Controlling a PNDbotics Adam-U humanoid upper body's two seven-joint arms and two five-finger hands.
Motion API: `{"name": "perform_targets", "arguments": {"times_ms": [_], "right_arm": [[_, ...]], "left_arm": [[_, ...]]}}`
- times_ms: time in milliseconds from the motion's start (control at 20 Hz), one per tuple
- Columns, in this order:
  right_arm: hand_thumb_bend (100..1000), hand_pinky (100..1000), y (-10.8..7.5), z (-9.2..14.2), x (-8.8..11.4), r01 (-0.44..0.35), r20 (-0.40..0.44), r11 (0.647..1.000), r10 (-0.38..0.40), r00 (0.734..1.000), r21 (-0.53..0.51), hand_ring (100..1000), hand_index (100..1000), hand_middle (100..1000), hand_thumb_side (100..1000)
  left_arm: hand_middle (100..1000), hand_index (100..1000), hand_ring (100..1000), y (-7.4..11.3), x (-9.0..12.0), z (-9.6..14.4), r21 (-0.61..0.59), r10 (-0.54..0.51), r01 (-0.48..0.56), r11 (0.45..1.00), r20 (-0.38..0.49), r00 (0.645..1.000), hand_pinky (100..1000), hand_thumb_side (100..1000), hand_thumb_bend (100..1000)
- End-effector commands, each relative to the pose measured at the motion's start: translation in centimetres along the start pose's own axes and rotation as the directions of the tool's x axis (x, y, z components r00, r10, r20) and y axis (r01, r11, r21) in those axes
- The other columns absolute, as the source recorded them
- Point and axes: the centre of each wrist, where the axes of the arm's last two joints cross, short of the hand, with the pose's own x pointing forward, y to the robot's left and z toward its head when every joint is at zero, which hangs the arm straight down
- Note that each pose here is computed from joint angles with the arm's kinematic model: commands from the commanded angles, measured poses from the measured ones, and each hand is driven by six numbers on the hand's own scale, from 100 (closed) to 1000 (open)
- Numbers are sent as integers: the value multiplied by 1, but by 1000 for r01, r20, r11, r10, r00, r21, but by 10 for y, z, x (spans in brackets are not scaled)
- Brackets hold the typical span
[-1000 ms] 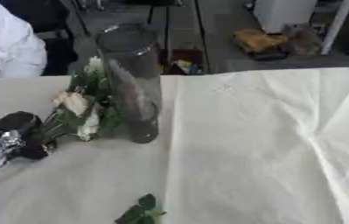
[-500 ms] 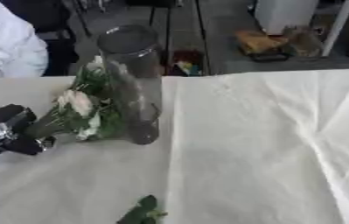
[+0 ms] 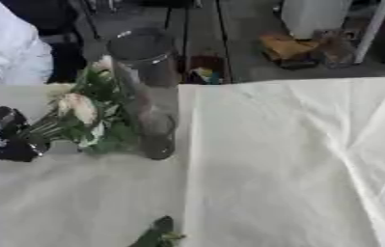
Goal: Arrange flowers into the vase.
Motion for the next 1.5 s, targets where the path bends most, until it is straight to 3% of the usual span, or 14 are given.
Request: {"name": "perform_targets", "arguments": {"times_ms": [50, 750, 1200, 1500], "right_arm": [[100, 775, 0, -6, 5, 1, 25, 1000, -1, 1000, 13, 727, 862, 431, 848], [100, 779, -1, -5, 5, -5, 20, 1000, 5, 1000, 14, 730, 862, 429, 848], [100, 779, -1, -3, 5, -4, 14, 1000, 3, 1000, 17, 729, 862, 430, 848], [100, 782, -1, -2, 5, 2, -1, 1000, -2, 1000, 21, 731, 864, 429, 850]], "left_arm": [[100, 100, 100, 24, -5, 5, 96, 28, -27, 995, -5, 1000, 100, 212, 230], [100, 100, 100, 49, 8, 19, 321, 204, -218, 922, 75, 976, 100, 234, 170], [100, 100, 100, 82, 37, 28, 360, 336, -404, 841, 237, 911, 100, 259, 142], [100, 100, 100, 94, 52, 30, 325, 412, -505, 799, 314, 855, 100, 277, 132]]}}
